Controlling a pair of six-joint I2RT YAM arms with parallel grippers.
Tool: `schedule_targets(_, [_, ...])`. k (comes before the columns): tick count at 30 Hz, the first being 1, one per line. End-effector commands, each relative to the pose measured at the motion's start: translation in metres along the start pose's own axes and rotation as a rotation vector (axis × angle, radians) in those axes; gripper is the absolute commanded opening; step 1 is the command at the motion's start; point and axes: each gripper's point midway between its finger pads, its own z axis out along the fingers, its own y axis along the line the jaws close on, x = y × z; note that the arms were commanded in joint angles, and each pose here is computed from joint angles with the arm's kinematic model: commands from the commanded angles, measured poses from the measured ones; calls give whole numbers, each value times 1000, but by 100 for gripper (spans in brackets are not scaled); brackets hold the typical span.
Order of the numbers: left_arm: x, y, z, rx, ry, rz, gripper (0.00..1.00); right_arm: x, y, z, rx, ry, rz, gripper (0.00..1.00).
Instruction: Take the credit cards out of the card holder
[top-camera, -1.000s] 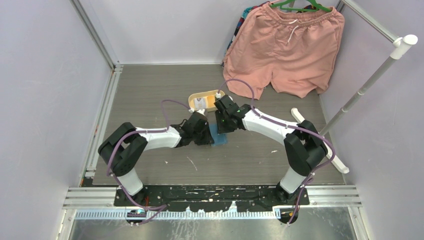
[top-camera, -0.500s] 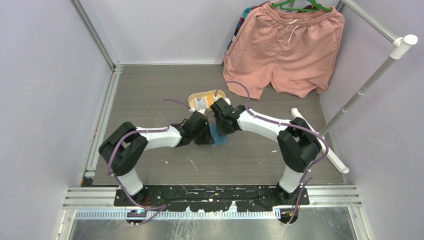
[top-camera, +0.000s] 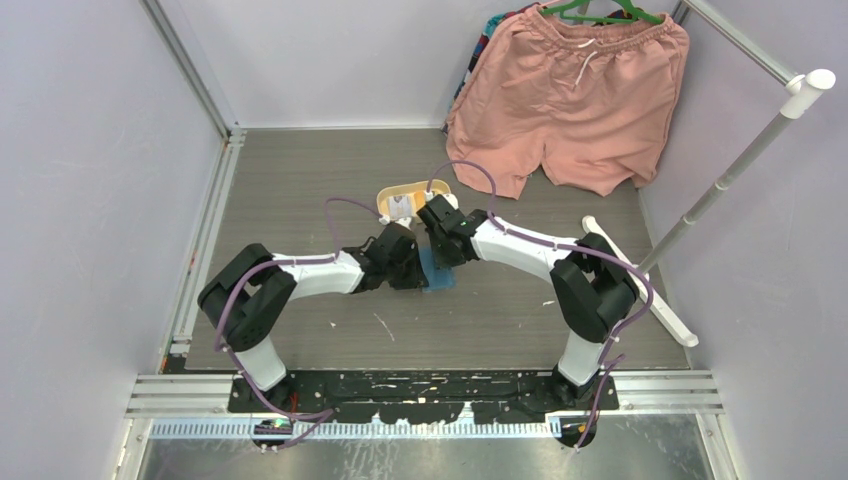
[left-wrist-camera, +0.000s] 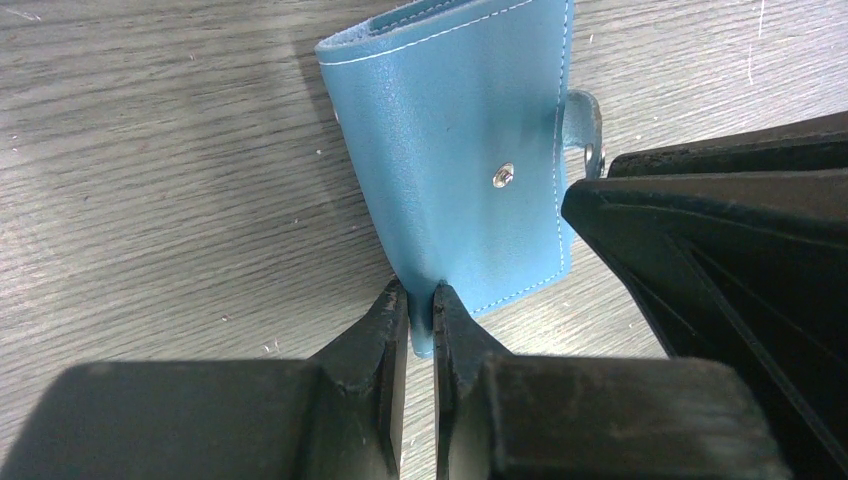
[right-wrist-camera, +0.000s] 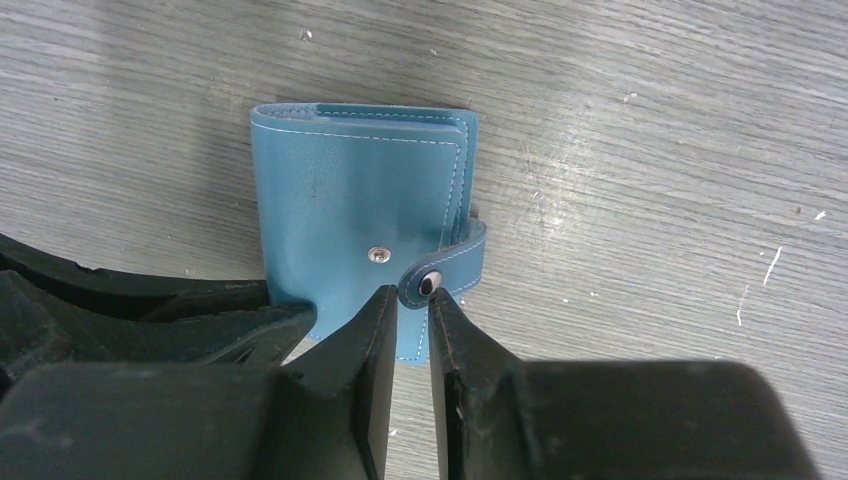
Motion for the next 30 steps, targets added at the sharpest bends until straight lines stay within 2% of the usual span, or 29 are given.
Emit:
schedule_targets(1, [34, 33, 5, -114, 117, 45, 0, -25, 5, -6, 3, -81, -1, 23])
schedule_targets(10, [35, 34, 5, -118, 124, 48, 0, -25, 3, -5, 17, -85, -3, 17])
schedule_targets(18, [36, 34, 7, -118, 130, 50, 0, -25, 5, -4, 9, -80, -8, 1])
schedule_targets(30, [38, 35, 6, -119, 136, 51, 0, -24, 34, -10, -141, -70, 3, 1])
